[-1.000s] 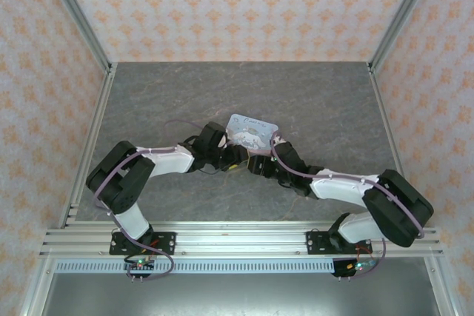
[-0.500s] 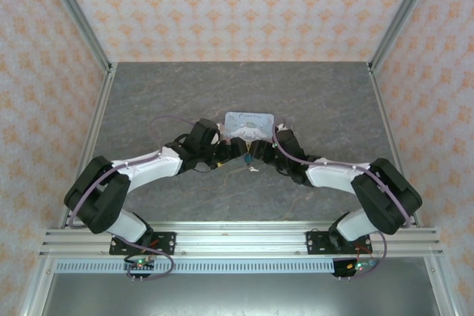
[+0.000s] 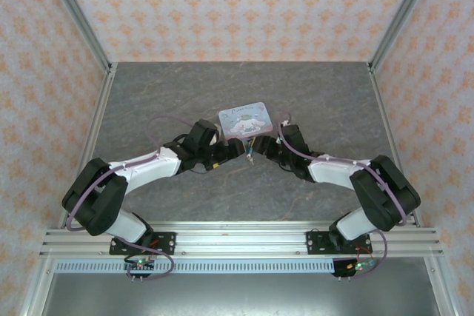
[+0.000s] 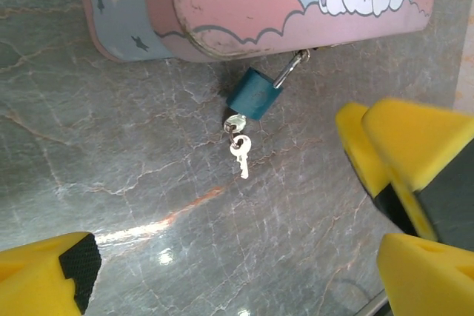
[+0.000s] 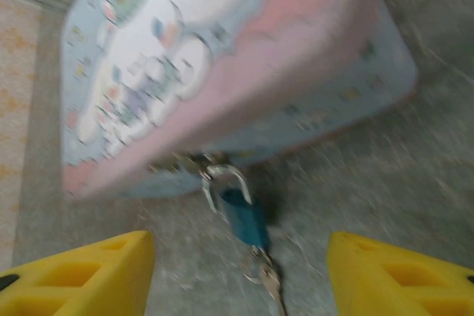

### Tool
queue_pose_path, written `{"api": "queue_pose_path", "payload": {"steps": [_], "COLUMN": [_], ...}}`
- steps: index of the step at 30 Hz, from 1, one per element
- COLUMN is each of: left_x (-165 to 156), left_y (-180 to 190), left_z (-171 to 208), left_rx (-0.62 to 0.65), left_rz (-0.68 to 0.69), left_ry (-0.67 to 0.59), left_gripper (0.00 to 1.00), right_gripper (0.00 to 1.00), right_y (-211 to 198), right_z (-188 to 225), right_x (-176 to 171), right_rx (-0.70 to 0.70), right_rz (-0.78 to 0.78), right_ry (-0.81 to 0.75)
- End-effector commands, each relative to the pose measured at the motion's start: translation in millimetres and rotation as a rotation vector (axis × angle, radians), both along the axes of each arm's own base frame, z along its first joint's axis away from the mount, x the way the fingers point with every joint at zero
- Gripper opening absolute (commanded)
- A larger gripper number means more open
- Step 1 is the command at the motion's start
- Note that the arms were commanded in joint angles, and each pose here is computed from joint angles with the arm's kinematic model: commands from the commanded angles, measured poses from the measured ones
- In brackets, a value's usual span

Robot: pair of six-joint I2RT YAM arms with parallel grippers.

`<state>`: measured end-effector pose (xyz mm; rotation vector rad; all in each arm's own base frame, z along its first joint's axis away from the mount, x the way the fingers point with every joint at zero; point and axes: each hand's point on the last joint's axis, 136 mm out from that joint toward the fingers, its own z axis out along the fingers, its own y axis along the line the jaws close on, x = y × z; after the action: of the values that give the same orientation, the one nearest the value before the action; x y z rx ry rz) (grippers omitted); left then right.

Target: Unlock a padlock with a key

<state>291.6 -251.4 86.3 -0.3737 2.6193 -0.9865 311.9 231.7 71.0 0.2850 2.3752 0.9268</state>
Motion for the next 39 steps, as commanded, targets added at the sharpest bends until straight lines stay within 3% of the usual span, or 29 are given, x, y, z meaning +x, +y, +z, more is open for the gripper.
{"api": "queue_pose_path", "payload": {"steps": [1,7,12,22,39], "left_x": [7,22,42,70,78], "left_y": [13,29,45,57,53], "left_z": [5,5,5,2,-6], "left_rx": [0.052,0.078,0.094,0.204,0.205], "left_rz": [0.025,0.066,0.102,0.081,0.075], "left_ry": [-0.032,-0.033,-0.026,-0.017,0.005], "left_gripper": [0.97,0.97,0.97,0.97,0.97], "right_gripper": [0.6,0.44,0.36,0.34,0.29], "right_y": [-4,-4,1,21,45], "right_z": [2,-13,-19,-27,-47], "right_x": [-6,-10,-4,10,11], "right_rx": [0.013,-0.011,-0.017,-0.019,-0.023], "right_rz": [-0.005,0.017,0.024,0.049,0.082], "right_ry": [-0.017,0.006,0.007,0.007,0.038]}}
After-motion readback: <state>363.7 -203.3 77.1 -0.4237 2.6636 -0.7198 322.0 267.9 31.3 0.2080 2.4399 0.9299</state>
